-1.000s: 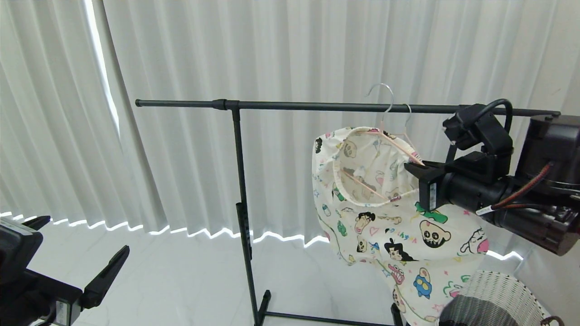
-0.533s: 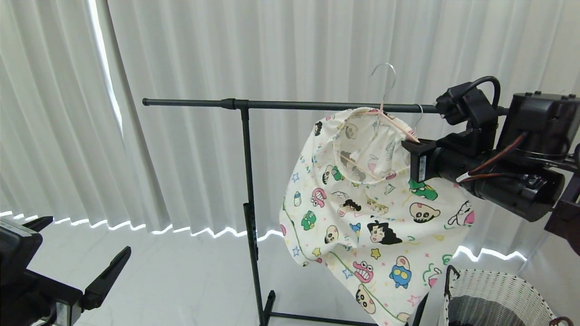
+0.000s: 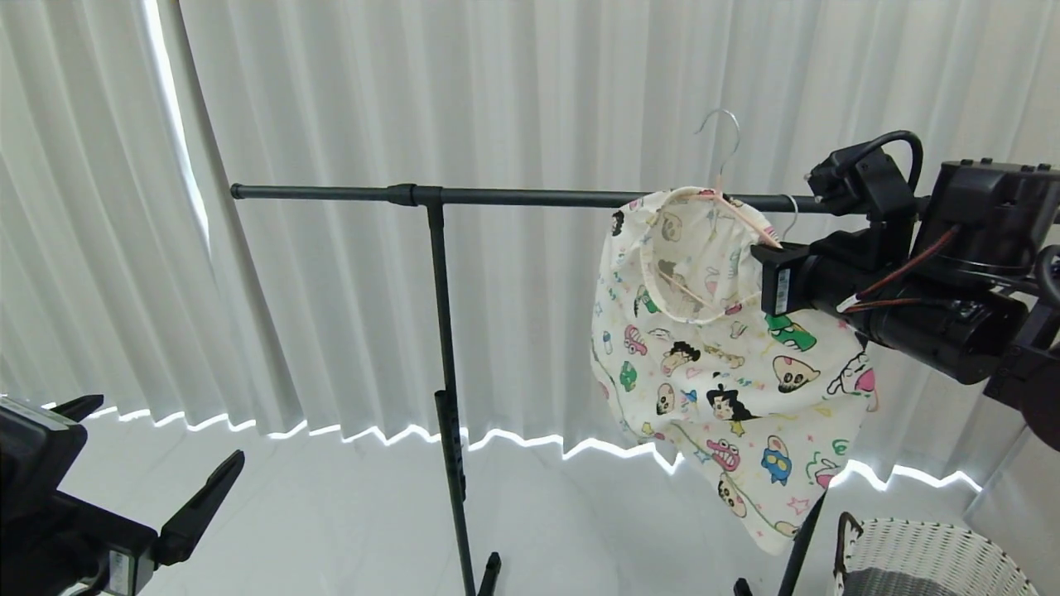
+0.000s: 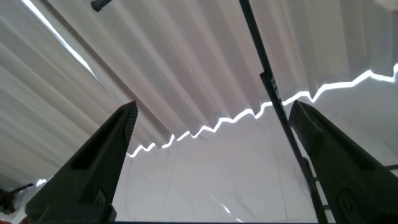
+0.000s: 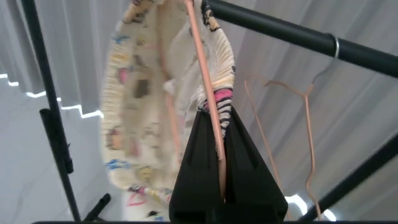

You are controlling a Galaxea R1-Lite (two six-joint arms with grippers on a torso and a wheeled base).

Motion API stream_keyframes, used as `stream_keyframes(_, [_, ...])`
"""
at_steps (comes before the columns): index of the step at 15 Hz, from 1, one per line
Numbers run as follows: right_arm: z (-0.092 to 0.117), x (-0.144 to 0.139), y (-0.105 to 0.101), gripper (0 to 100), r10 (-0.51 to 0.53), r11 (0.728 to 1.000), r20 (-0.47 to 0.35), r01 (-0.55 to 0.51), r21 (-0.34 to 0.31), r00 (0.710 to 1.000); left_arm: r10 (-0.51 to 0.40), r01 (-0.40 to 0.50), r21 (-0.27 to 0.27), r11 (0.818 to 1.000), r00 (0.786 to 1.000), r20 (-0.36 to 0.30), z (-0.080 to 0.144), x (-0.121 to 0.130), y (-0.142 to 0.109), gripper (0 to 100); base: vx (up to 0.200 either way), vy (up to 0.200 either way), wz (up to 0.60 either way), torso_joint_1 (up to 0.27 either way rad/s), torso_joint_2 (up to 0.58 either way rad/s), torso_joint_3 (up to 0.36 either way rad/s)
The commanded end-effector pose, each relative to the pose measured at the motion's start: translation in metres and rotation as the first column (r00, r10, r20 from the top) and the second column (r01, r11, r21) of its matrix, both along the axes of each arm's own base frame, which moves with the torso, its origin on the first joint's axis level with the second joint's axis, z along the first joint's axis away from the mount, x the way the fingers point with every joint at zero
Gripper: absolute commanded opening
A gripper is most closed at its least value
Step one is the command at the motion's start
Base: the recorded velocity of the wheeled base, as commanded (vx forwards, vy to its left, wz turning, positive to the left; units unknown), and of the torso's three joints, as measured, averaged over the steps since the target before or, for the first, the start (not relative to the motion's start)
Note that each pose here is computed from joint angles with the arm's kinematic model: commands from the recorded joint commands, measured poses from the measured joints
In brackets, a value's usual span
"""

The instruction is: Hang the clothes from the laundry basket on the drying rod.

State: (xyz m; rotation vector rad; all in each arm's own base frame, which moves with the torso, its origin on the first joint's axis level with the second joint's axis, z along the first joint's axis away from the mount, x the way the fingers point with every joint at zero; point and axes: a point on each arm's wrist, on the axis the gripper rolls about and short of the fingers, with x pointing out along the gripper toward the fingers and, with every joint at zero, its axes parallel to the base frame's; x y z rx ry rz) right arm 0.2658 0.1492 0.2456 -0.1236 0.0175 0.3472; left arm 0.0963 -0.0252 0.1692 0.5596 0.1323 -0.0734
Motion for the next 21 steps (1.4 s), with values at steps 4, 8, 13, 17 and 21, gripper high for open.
stream_keyframes(4, [-0.009, 0.0, -0.001, 0, -0.002, 1.0, -0.024, 0.002, -0.015, 1.0, 0.0, 0.0, 0.002, 1.0, 1.0, -0.002, 0.0, 0.001, 0.0, 100, 0.2, 0.0, 0.0, 0.004, 0.0, 0.002])
stream_keyframes(8, [-0.017, 0.003, 0.002, 0, -0.001, 1.0, -0.046, -0.001, -0.031, 0.999, -0.011, 0.011, 0.001, 1.0, 1.0, 0.002, 0.0, -0.001, 0.0, 100, 0.1, 0.0, 0.0, 0.002, 0.0, 0.005])
stream_keyframes(13, [-0.03, 0.006, 0.005, 0, 0.001, 0.998, -0.083, -0.006, -0.056, 0.997, -0.028, 0.028, 0.002, 1.0, 1.0, 0.002, 0.0, 0.0, -0.001, 100, 0.0, 0.0, 0.0, 0.0, 0.0, 0.0])
stream_keyframes(17, [-0.048, 0.018, 0.01, 0, -0.028, 0.996, -0.128, 0.017, -0.085, 0.991, -0.074, 0.074, 0.002, 0.997, 0.997, 0.005, 0.0, -0.003, -0.005, 100, 0.0, 0.0, 0.0, 0.0, 0.0, 0.0])
stream_keyframes(21, [-0.052, 0.026, 0.008, 0, -0.071, 0.994, -0.133, 0.059, -0.094, 0.989, -0.079, 0.079, -0.003, 0.997, 0.997, 0.021, 0.006, -0.001, -0.006, 100, 0.0, 0.0, 0.0, 0.0, 0.0, 0.0])
